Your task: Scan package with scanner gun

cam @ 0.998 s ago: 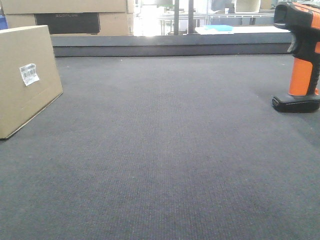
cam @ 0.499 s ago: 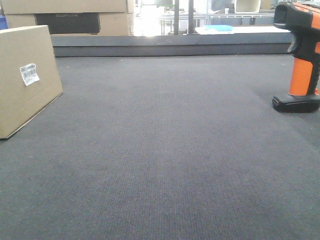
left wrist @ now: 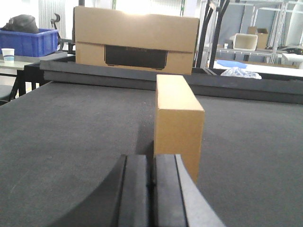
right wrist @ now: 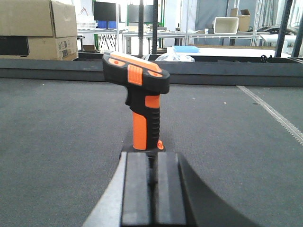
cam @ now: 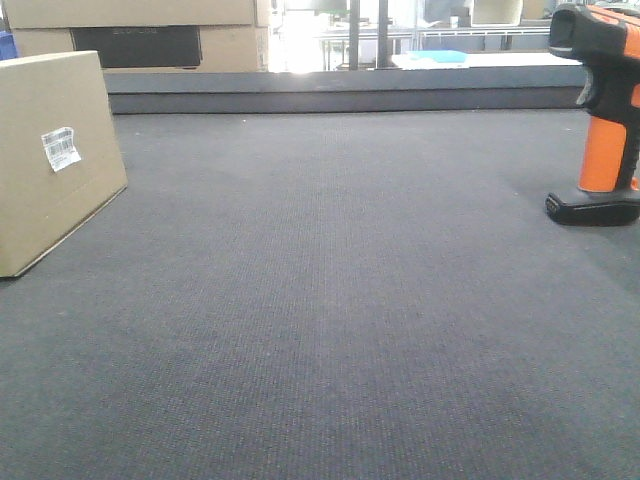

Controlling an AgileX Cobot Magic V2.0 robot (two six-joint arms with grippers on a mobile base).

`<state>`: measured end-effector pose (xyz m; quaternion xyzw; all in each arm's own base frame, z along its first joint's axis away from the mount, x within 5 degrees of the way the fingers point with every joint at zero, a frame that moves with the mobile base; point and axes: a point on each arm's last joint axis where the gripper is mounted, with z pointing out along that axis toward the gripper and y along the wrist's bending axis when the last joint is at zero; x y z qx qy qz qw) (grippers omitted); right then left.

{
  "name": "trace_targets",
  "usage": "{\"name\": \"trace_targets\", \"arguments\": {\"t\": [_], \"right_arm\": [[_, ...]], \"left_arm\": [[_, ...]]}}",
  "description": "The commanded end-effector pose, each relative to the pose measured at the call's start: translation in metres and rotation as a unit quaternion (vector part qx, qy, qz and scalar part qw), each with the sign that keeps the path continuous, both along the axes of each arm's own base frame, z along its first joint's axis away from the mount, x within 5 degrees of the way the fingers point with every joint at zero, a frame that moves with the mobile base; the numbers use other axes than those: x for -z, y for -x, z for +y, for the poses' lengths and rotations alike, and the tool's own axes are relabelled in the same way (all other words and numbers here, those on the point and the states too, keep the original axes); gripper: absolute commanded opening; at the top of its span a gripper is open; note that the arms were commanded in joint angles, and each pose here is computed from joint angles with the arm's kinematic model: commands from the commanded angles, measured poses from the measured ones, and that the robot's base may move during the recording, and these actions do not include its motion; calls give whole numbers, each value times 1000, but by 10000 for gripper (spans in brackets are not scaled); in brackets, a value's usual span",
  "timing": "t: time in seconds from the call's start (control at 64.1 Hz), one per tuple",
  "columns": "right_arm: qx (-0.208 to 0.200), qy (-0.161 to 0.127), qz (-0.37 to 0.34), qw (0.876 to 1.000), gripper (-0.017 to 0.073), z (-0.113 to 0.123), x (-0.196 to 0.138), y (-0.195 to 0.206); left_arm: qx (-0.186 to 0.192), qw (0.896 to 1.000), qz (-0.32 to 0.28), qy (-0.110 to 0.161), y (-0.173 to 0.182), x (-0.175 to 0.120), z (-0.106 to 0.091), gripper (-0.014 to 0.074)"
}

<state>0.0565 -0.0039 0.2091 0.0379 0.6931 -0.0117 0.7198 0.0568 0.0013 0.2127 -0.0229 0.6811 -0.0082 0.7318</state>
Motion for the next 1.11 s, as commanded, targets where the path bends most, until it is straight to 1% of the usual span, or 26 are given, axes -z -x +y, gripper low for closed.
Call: {"name": "trace_targets", "arguments": {"t": [0.0, 0.078, 0.14, 1.092], "right_arm": [[2, -3, -13, 1000, -162, 0, -2, 0], [2, -3, -13, 1000, -162, 0, -2, 0], [2, -3, -13, 1000, -162, 0, -2, 0], [2, -3, -14, 1000, -162, 0, -2, 0]], "left_arm": [[-4, 1000, -15, -24, 1, -2, 0, -111], [-5, 999, -18, -32, 1, -2, 0, -111], [-5, 999, -20, -28, 1, -3, 0, -111], [-5, 999, -20, -28, 1, -3, 0, -111]]}}
